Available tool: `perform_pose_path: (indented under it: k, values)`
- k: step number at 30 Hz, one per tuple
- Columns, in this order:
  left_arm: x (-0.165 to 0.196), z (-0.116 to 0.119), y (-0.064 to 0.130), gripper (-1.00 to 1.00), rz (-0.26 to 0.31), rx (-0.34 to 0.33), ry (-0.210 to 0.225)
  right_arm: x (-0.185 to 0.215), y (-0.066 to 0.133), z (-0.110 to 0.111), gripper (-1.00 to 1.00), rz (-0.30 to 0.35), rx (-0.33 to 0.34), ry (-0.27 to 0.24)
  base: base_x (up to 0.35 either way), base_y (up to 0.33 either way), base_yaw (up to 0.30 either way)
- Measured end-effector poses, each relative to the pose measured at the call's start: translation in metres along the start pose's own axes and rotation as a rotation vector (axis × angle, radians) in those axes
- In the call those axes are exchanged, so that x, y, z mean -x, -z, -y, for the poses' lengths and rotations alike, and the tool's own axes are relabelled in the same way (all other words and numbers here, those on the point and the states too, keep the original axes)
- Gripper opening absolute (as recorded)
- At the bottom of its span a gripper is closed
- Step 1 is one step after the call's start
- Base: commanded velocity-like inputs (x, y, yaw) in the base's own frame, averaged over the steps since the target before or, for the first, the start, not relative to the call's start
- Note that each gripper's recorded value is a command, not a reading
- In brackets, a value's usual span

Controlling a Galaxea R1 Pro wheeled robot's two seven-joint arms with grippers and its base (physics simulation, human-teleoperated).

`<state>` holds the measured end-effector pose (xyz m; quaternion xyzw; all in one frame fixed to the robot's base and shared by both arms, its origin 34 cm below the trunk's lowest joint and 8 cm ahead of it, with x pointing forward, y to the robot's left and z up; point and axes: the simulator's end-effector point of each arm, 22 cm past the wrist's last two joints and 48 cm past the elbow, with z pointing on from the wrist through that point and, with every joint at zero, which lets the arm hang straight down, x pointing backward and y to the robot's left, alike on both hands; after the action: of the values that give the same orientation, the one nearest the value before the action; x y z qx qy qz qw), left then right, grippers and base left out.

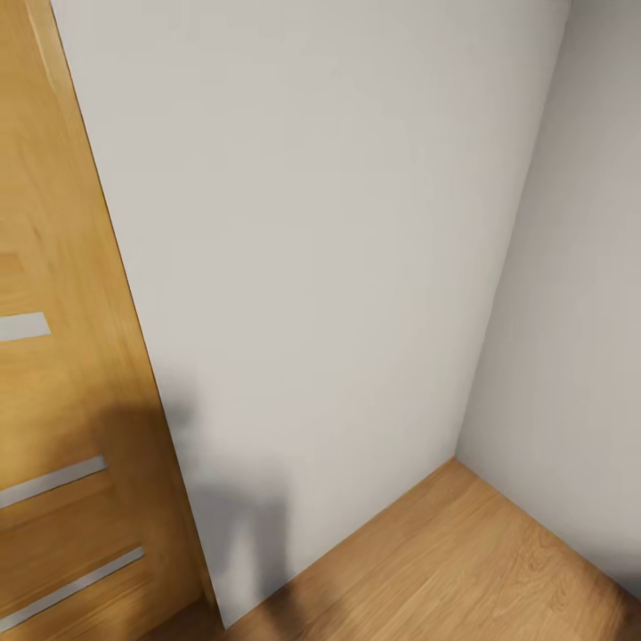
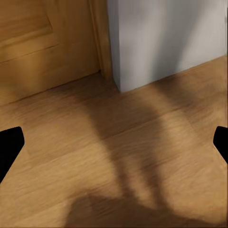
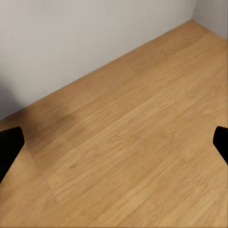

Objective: In the bedroom, organize the workspace by keeping the computer under the desk, ensuring the monitor is on the desk, placing the keyboard on the desk next to the monitor, placing the mouse on the desk next to the keyboard, moving the folder from the swivel chair onto the desk next to the mouse, stacking the notebook on top of the folder with the pen on top of the notebook, and positioning the swivel chair next to the desk.

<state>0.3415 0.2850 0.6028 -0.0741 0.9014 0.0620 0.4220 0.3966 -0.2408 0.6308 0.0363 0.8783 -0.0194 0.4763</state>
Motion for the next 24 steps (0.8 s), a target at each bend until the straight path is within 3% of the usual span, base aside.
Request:
perform_pose_path:
  k: [7,11,13,17,24]
  values:
    - [0.001,-0.002,0.023,1.0,0.041,0.026,0.012,0.018,0.006,0.003,1.0,0.046,-0.002,0.004,0.0,0.0,0.0]
    - [0.004,-0.007,0.029,1.0,0.05,0.051,0.016,0.025,0.008,0.017,1.0,0.06,-0.023,0.011,0.0,0.0,0.0]
    - [0.004,0.006,0.034,1.0,0.046,0.043,0.029,0.028,0.01,0.026,1.0,0.064,-0.043,0.014,0.0,0.0,0.0]
    - [0.006,0.006,0.039,1.0,0.044,0.051,0.04,0.027,0.016,0.039,1.0,0.052,-0.083,0.018,0.0,0.0,0.061]
    - [0.011,0.006,0.043,1.0,0.053,0.049,0.039,0.017,0.025,0.053,1.0,0.017,-0.135,0.005,0.0,0.0,0.233]
